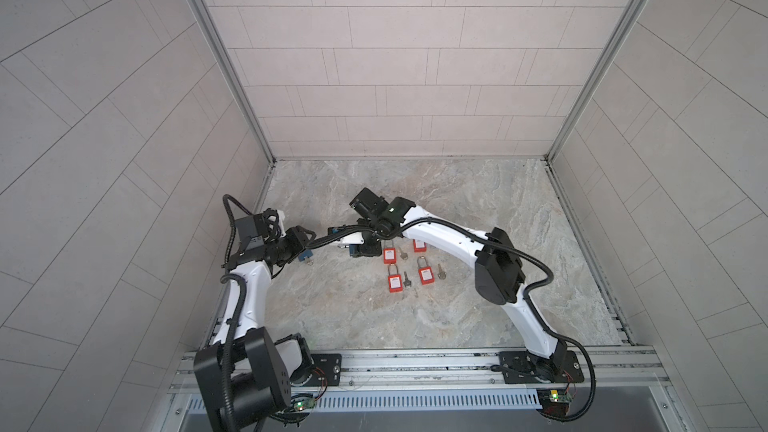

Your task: Lock with the key

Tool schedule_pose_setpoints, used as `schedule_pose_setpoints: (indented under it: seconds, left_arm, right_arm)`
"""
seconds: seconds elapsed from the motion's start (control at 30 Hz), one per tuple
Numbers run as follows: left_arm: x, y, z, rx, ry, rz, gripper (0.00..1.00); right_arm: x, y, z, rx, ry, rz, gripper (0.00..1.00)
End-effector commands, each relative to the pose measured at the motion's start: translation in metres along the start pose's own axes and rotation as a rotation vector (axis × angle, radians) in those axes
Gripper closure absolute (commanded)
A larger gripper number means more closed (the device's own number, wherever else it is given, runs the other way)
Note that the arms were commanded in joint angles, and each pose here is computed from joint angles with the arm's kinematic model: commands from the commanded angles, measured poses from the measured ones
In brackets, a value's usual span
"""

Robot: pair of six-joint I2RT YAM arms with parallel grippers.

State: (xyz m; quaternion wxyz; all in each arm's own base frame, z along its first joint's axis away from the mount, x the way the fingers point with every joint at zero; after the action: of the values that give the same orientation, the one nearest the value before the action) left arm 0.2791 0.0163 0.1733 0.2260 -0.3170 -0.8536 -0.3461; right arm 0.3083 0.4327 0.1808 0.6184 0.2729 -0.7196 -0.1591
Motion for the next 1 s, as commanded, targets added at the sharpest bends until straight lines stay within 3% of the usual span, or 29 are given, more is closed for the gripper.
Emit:
schedule_pose_setpoints:
  seconds: [0.0,0.13,0.27,0.37,0.5,0.73,0.97]
  left_arm:
    - [0.002,0.005,-0.029,-0.192,-0.135,-0.061,0.47]
    - [-0.004,-0.011,-0.058,-0.365,-0.273,-0.021,0.48]
    - [-0.007,-0.039,-0.087,-0.657,-0.366,0.014,0.51]
    - [-0.004,-0.055,-0.106,-0.867,-0.443,-0.039,0.51]
    - [0.006,-0.071,-0.119,-1.122,-0.522,-0.208,0.50]
    - [0.023,-0.090,-0.126,-1.389,-0.549,-0.345,0.46]
    - [0.023,-0.109,-0.138,-1.541,-0.585,-0.310,0.48]
  right_arm:
    - [0.040,-0.001,0.004,0.049,0.014,-0.076,0.77]
    - [0.074,-0.018,0.011,0.048,0.052,-0.116,0.77]
    - [0.098,-0.036,0.021,0.055,0.084,-0.088,0.77]
    - [0.115,-0.042,0.024,0.031,0.104,-0.106,0.77]
    - [0.131,-0.046,0.033,0.038,0.154,-0.156,0.77]
    - [0.139,-0.039,0.051,0.069,0.252,-0.238,0.77]
    - [0.139,-0.032,0.055,0.054,0.297,-0.274,0.77]
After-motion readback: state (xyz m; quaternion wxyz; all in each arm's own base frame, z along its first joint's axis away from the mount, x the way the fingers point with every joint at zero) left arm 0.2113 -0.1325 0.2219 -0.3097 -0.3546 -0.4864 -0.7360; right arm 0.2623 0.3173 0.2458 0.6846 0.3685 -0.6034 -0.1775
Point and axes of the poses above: each gripper's point midway between its finger pads, its own x axis back along the fingers, its own z axis along the line the jaws close on, y = z × x, the point moved 4 cm from there along x, back along the fingers, and after that the axes turned 3 degrees about x, right-handed, at the moved point
